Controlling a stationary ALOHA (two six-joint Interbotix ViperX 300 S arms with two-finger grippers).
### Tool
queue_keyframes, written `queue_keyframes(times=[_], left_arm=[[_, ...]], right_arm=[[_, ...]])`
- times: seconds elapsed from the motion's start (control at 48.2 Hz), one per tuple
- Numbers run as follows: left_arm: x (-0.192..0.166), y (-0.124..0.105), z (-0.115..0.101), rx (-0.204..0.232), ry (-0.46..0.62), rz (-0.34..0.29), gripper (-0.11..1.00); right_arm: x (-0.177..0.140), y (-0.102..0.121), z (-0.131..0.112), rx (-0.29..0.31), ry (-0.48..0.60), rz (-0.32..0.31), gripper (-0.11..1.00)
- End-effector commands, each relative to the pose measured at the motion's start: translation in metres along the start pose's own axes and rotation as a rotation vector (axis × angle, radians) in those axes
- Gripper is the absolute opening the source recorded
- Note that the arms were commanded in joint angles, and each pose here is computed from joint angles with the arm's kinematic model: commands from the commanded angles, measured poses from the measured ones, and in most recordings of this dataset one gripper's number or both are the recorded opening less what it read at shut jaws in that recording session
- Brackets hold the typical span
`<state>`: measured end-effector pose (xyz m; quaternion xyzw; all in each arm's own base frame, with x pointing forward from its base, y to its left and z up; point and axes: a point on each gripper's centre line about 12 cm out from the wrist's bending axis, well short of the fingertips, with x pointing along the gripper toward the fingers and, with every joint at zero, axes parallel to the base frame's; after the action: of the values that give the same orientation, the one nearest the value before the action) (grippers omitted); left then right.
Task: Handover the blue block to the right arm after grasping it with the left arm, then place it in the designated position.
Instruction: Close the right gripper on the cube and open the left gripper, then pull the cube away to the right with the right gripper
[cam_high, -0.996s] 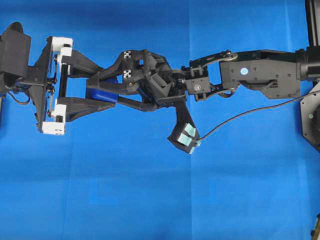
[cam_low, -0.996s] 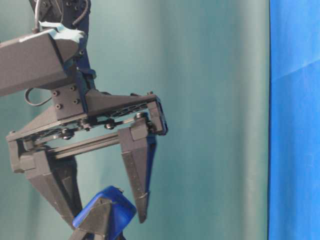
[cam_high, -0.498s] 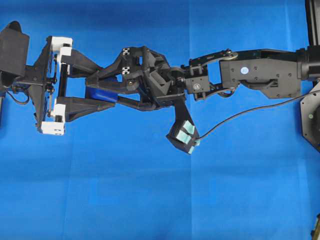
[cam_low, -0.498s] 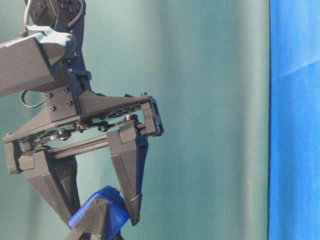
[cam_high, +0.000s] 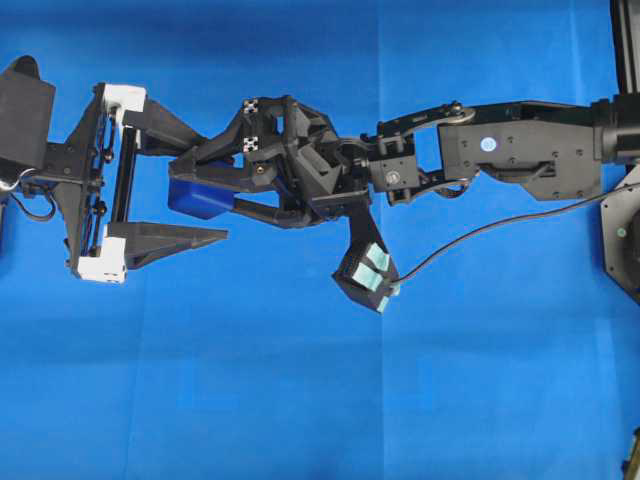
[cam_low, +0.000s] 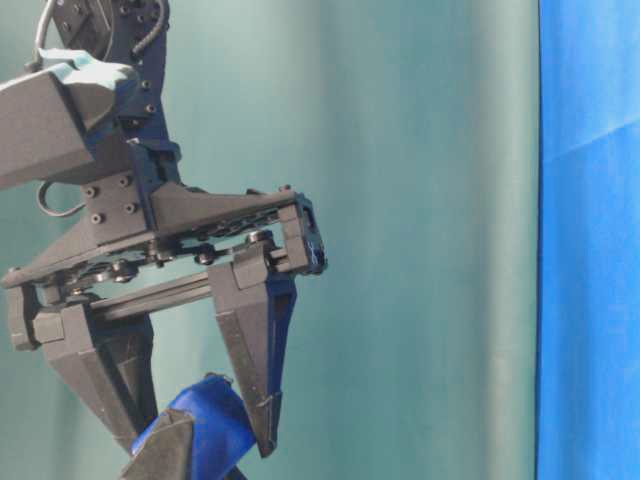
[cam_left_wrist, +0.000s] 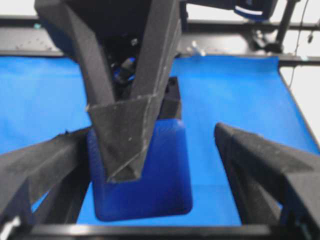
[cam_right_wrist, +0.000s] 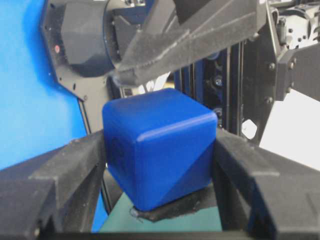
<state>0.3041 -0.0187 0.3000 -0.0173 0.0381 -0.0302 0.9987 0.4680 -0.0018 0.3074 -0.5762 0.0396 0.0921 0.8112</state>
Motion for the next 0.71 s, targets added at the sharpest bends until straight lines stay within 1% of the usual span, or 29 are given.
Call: queue_keyframes(times=[0.0,0.125,0.228,0.394,0.685], left_arm=[[0.0,-0.002,0.011,0.003,-0.035,-0.007,0.92],[-0.001,-0.002,0.011,0.002,-0.038,-0.008,0.92],[-0.001,-0.002,0.011,0.002,-0.038,-0.008,0.92],[-0.001,-0.002,0.011,0.003,-0.037,-0.008,0.92],[-0.001,-0.002,0.01,0.0,-0.033,-0.008,0.92]], right_arm=[[-0.004,-0.016,0.005,0.004,-0.012,-0.038,0.46],[-0.011,-0.014,0.005,0.005,0.003,-0.027,0.46],[-0.023,-0.009,0.005,0.005,0.031,-0.005,0.46],[-0.049,-0.001,0.006,0.002,0.07,0.028,0.46],[-0.096,0.012,0.011,0.0,0.093,0.051,0.46]])
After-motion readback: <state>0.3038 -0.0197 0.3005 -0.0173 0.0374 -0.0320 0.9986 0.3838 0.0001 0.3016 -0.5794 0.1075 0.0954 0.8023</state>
